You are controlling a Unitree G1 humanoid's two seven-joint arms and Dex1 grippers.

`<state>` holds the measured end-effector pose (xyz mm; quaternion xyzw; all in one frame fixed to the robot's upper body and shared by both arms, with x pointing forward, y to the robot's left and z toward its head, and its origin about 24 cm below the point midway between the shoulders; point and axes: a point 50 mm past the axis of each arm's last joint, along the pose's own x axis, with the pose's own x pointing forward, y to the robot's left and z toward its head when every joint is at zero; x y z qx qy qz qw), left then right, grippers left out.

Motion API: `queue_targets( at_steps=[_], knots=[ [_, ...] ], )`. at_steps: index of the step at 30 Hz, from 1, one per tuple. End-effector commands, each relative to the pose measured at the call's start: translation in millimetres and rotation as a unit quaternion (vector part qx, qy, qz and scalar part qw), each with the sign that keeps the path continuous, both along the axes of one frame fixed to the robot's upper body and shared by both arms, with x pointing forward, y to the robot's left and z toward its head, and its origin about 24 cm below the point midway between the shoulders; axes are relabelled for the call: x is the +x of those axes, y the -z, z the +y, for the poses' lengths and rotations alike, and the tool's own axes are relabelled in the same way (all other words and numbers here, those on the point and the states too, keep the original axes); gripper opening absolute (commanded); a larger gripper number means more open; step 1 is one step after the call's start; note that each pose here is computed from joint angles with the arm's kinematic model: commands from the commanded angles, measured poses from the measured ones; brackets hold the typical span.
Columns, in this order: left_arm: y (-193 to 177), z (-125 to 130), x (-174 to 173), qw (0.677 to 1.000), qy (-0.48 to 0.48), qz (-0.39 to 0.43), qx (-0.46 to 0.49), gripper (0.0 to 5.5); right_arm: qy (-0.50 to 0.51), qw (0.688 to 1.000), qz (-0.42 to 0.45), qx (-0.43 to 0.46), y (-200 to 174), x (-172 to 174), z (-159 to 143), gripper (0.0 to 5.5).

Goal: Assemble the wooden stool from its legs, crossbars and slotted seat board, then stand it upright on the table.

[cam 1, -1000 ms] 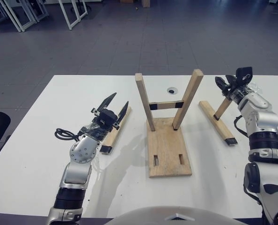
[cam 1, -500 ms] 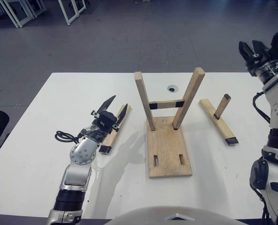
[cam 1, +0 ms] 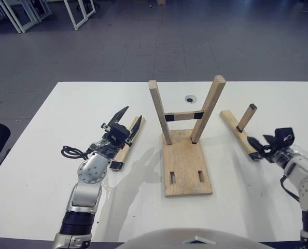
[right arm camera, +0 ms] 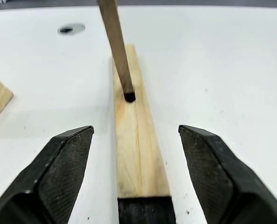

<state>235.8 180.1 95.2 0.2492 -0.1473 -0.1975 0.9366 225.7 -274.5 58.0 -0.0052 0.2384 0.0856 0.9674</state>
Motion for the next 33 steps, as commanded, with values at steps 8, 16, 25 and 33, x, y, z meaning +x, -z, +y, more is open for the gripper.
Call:
queue_targets(
  at_steps=[8,16,25,33],
  knots=[
    [3,-1,3,1.000,0.002,0.008,0.006,2.41,-0.028,0.996,0.021,-0.077,28,9,3,3.18],
    [1,5,8,0.999,-0.019,0.023,-0.020,2.41,-0.015,0.994,-0.018,-0.104,30,21,7,2.03],
    [-55,25,31,0.905,-0.003,0.067,-0.420,2.41,-0.028,0.966,-0.257,0.013,-87,60,26,2.02],
    [-110,-6,12,0.771,0.226,0.143,-0.579,3.43,-0.183,0.896,-0.340,0.217,-181,40,68,2.02]
  ],
)
